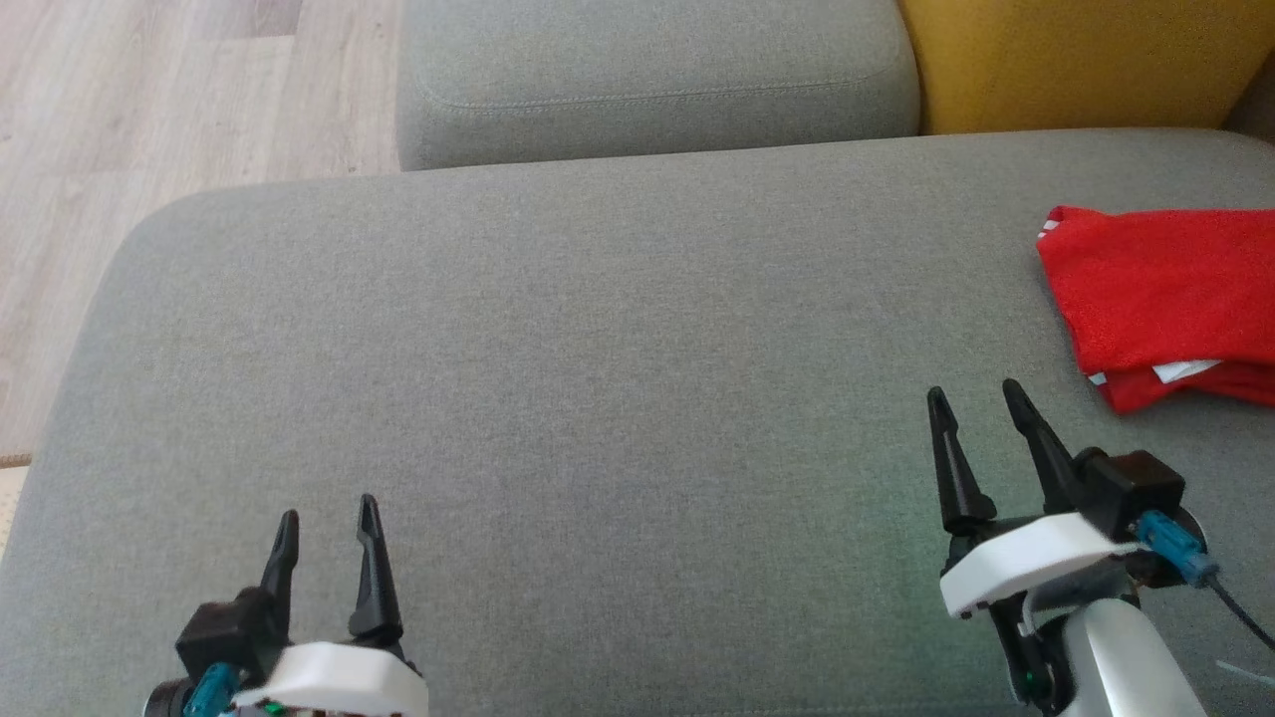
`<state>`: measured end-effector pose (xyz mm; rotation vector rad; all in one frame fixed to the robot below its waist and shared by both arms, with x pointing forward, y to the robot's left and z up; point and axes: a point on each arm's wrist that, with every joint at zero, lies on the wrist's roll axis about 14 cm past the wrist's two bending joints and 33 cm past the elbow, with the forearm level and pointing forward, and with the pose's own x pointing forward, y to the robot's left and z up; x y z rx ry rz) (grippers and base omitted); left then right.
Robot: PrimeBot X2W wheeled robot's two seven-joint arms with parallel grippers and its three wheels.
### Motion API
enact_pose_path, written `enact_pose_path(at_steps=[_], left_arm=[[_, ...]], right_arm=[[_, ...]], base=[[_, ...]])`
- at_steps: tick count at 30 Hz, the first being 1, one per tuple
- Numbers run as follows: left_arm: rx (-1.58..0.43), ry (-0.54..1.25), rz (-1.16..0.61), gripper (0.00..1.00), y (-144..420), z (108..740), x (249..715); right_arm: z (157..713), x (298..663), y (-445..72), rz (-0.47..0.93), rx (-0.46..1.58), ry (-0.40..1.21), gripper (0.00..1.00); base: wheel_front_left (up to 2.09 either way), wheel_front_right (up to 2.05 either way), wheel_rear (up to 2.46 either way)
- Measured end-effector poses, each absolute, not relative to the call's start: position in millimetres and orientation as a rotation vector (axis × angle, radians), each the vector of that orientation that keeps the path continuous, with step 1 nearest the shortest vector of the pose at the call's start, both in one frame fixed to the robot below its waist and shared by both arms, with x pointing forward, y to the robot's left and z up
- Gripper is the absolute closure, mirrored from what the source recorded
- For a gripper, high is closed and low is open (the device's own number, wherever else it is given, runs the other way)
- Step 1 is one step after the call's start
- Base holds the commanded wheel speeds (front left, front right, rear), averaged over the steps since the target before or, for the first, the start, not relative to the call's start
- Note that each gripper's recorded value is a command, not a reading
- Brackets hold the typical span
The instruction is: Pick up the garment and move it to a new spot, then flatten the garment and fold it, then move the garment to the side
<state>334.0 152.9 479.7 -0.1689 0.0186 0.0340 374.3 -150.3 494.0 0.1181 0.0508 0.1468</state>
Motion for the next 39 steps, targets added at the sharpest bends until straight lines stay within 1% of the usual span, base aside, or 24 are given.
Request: enact_pose_path(at_steps=[17,18,21,26,39], left_arm=[[-0.159,0.02,-0.008,0.0,141.2,479.9,333.0],[-0.159,0.019,-0.008,1.0,141.1,480.0,333.0],[-0.151,0.074,-0.004,1.0,141.4,462.8,327.3],[-0.151,0.188,0.015,1.0,145.3,429.6,308.4],[-0.299,0.226,0.041,1.0,148.0,425.0,310.0]], right_arm=[[495.9,373.1,-148.2,0.153,0.118,0.038,0.0],[495.6,372.9,-148.2,0.153,0.118,0.04,1.0],[476.1,366.3,-148.9,0.147,0.121,0.1,1.0],[428.4,337.5,-150.7,0.128,0.144,0.249,1.0],[429.4,339.1,-158.4,0.077,0.29,0.252,1.0]], base=[[0.0,0.0,0.0],[0.0,0.0,0.0],[0.0,0.0,0.0],[0.0,0.0,0.0],[0.0,0.0,0.0]])
